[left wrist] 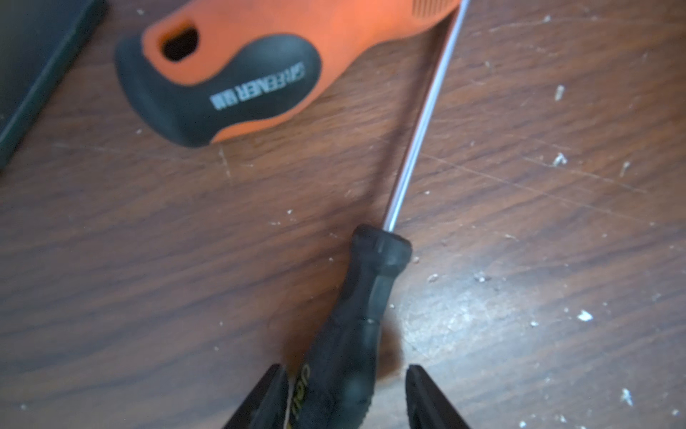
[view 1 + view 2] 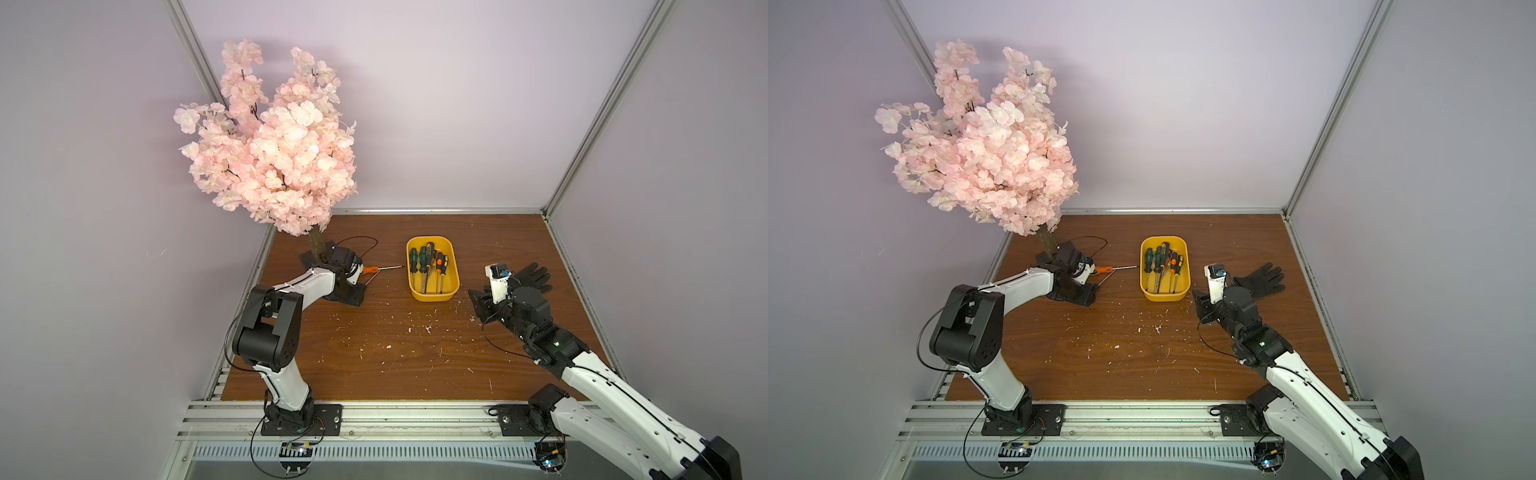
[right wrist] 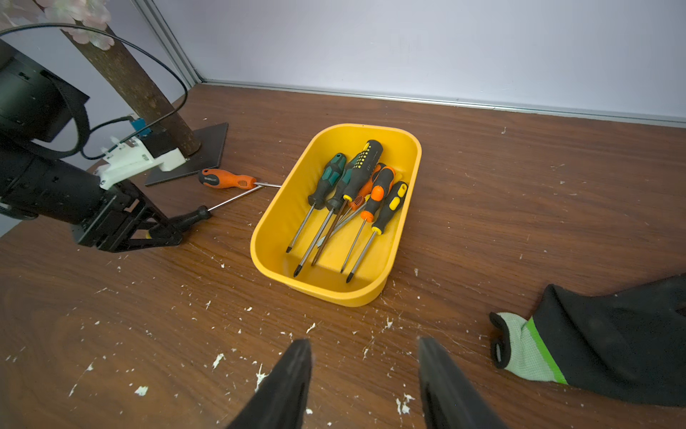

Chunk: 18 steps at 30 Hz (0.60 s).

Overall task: Put the screwdriver on the desktop into the storage box
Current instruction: Pick up the screwdriver from the center of the board.

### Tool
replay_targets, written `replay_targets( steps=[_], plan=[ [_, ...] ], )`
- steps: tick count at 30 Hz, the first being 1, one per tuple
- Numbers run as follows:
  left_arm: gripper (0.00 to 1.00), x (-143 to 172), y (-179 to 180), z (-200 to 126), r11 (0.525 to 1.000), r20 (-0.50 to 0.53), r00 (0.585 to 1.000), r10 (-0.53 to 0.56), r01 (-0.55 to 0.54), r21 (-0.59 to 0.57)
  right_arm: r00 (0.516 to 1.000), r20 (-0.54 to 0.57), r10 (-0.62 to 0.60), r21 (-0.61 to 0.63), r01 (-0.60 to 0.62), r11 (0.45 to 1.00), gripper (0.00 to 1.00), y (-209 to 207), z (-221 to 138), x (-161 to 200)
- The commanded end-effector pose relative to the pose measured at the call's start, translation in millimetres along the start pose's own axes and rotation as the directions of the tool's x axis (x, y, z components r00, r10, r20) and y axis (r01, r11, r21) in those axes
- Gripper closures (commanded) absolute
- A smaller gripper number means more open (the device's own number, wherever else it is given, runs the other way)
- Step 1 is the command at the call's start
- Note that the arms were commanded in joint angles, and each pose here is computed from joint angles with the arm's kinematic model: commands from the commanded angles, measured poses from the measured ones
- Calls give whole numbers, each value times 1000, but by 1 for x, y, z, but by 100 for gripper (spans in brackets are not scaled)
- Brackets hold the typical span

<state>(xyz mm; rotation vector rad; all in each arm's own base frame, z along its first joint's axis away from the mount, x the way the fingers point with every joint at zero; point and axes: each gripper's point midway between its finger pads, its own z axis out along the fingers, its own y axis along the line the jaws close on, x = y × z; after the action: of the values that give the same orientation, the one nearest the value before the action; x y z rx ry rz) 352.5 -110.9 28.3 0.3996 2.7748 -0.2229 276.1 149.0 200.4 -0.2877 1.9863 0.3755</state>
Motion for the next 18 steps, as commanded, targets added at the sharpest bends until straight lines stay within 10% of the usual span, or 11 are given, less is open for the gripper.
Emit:
replay_targets(
  steps=[1, 18],
  plan=[
    [52, 9, -8, -5, 1000, -13, 1000, 15, -15, -16, 999, 47, 5, 21, -6, 1000, 47, -4, -2, -9],
    [88, 23, -71, -49, 989, 51, 995, 88, -93, 112, 999, 37, 2, 5, -2, 1000, 48, 0, 7, -8]
  ],
)
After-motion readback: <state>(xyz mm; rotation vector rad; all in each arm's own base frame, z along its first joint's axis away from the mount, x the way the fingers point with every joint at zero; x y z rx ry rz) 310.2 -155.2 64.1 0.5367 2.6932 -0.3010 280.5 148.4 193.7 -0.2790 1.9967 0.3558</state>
